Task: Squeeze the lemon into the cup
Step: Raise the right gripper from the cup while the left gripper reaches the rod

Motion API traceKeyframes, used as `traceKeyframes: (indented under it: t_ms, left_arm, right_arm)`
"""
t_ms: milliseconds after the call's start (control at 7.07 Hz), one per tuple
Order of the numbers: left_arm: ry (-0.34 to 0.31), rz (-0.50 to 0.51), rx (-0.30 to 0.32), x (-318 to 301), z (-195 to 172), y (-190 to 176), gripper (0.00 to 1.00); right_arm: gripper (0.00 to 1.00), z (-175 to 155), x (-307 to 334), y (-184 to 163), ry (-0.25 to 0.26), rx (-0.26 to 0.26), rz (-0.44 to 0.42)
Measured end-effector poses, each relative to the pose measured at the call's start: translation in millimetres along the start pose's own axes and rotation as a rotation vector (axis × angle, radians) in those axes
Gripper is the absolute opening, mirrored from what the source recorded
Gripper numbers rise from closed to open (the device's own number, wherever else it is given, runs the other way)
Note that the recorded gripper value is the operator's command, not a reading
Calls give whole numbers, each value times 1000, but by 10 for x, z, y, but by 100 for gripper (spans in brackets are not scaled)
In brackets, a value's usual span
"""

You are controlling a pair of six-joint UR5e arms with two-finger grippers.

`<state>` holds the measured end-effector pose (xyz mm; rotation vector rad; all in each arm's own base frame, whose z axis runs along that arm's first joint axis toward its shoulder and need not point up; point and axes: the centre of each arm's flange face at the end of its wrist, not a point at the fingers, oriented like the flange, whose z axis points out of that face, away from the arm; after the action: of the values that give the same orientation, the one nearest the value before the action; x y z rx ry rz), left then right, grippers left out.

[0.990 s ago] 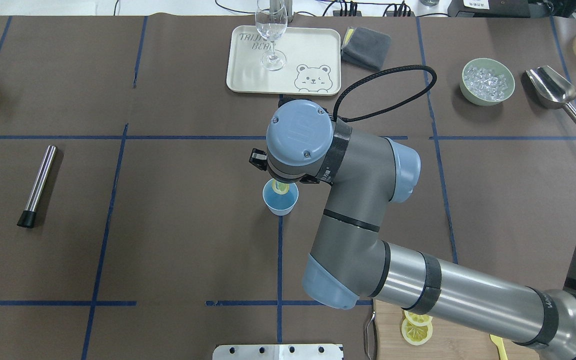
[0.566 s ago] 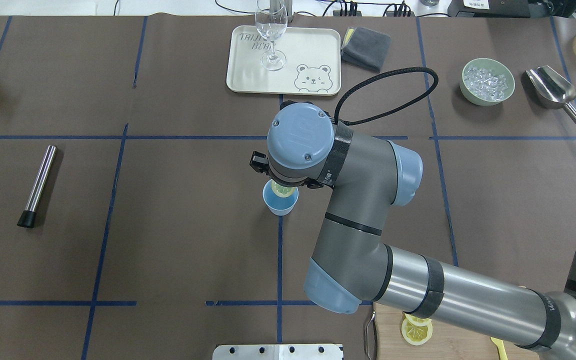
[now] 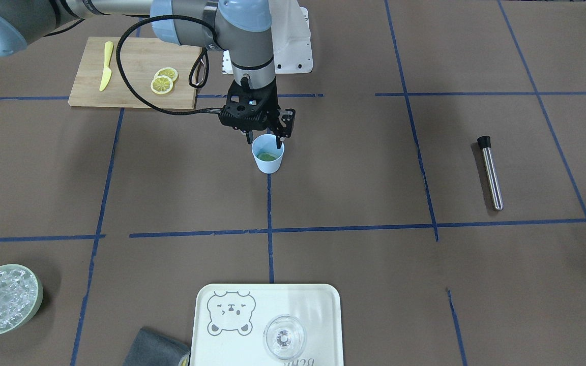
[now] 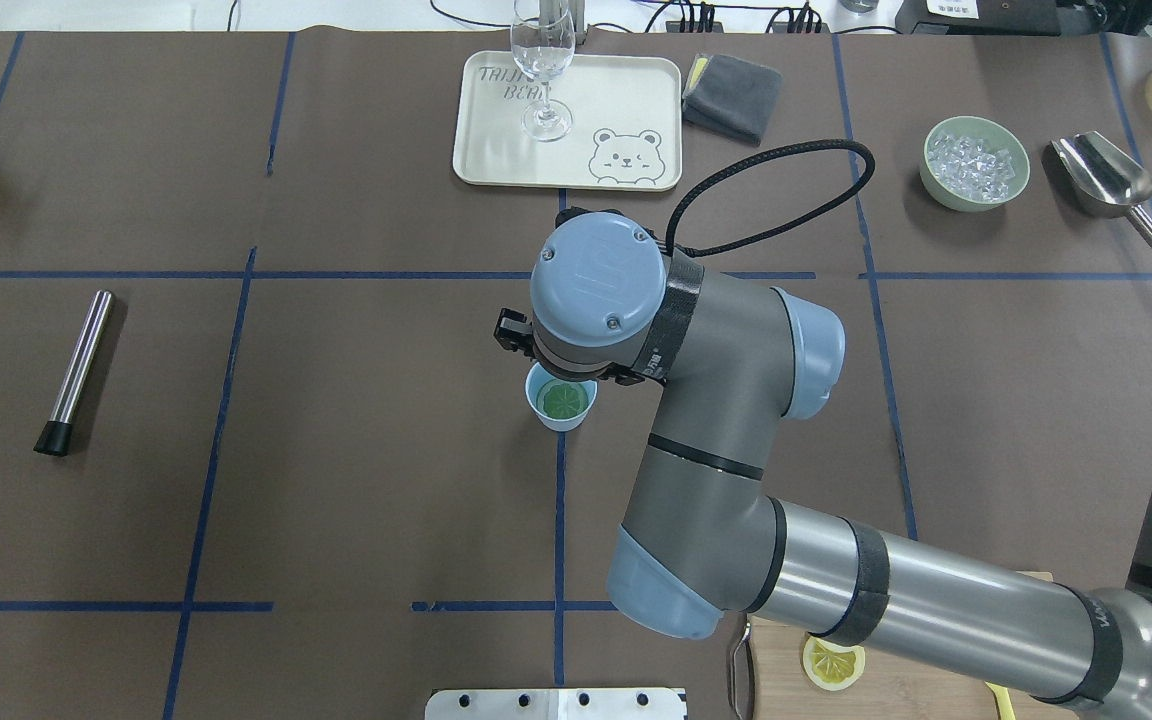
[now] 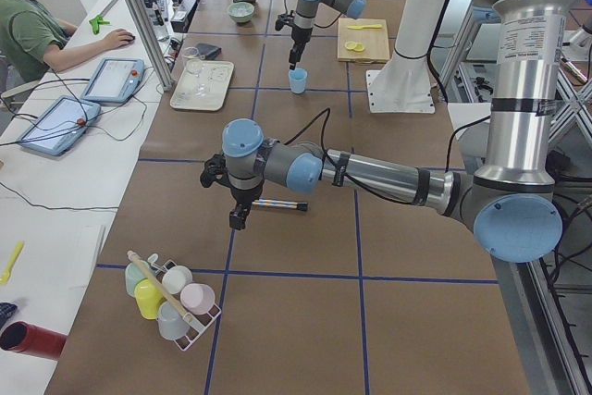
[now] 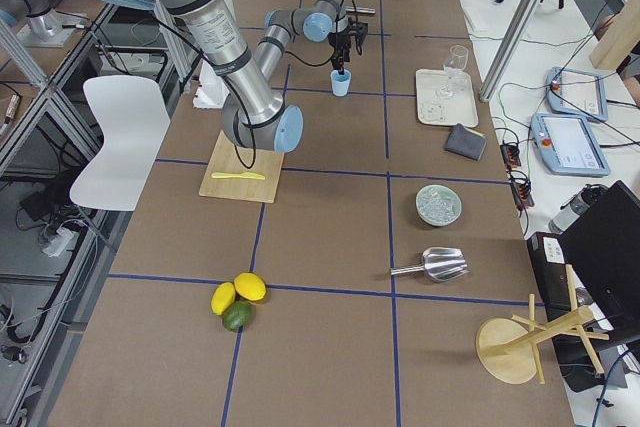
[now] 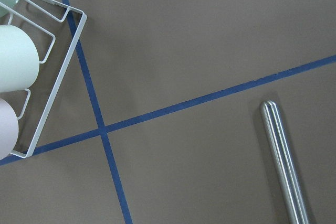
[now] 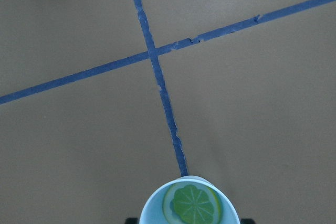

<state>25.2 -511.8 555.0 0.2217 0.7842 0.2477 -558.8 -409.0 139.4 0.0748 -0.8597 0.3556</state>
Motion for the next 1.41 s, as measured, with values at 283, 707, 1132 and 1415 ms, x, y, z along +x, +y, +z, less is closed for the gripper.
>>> traceKeyframes:
  t_ms: [283, 707, 1132, 1415]
  left_arm:
    - [1, -14, 11, 47, -40, -95, 100]
    - [36, -83, -30, 660, 229, -414, 100]
    - [58, -102, -164, 1139, 974, -356, 100]
    - [55, -120, -213, 1096, 1355, -290, 100]
  right_arm:
    - [100, -109, 206, -4, 10, -3, -23]
    - [100, -501, 992, -584, 69, -1, -194]
    - [100, -656, 1825, -1459, 111, -5, -309]
    - [100, -780, 2406, -1914, 82, -23, -360]
